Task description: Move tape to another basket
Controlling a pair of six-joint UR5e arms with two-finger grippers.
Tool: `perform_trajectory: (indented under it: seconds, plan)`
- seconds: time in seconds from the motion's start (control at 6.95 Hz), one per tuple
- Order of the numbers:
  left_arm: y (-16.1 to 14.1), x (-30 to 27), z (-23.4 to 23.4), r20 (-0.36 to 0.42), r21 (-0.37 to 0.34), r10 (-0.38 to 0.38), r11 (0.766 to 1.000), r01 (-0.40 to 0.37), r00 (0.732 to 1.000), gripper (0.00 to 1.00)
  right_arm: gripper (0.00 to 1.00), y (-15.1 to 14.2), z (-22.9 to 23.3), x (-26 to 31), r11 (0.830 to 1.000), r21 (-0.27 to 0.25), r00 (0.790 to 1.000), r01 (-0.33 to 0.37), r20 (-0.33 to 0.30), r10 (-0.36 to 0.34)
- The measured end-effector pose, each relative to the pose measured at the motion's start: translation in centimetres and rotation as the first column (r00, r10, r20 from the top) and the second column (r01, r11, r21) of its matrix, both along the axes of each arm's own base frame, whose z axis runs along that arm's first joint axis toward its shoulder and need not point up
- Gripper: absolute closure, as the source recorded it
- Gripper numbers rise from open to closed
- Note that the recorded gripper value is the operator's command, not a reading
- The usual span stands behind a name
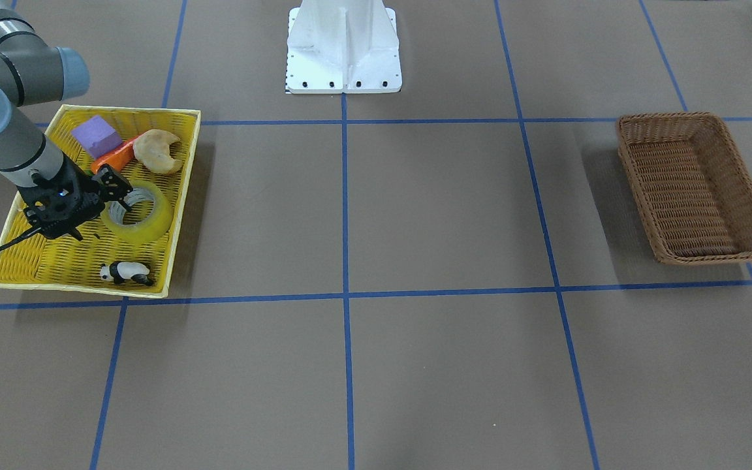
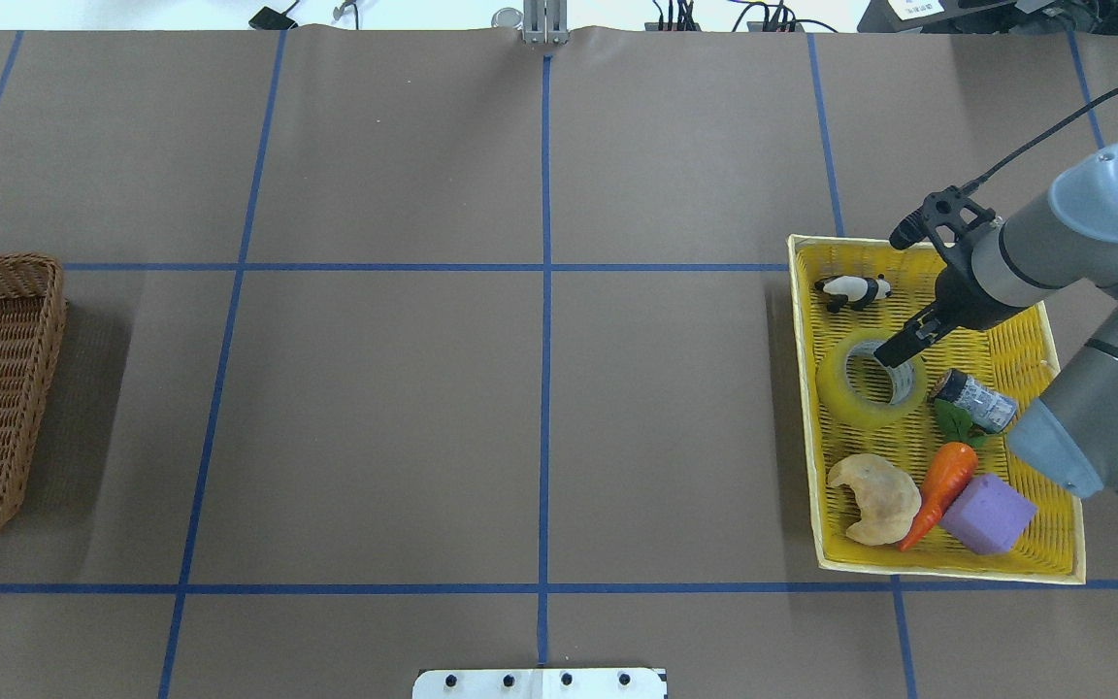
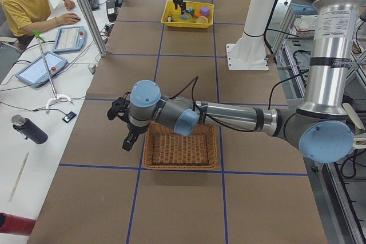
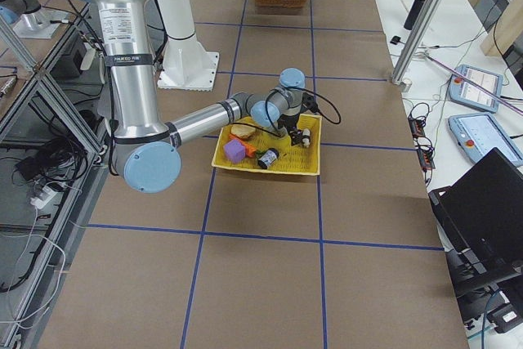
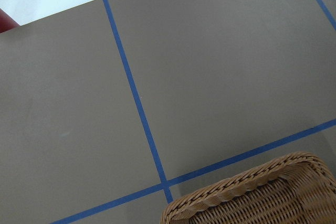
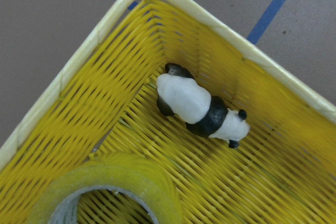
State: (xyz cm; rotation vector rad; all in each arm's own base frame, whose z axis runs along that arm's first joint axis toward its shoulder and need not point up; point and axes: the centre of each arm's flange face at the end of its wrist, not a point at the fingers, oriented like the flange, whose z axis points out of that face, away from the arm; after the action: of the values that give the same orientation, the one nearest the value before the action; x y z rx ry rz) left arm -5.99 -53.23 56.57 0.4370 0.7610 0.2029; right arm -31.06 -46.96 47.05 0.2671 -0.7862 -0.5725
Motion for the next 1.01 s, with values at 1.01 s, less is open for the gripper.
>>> perform_trajectory:
  seconds: [1.01]
  plan:
    - [0.2, 0.0, 0.2, -0.001, 0.006, -0.003, 1.0, 0.003, 1.0, 0.02, 1.0, -0.5, -0.8, 0.5, 1.0, 0.008, 1.0, 0.006, 0.016, -0.006]
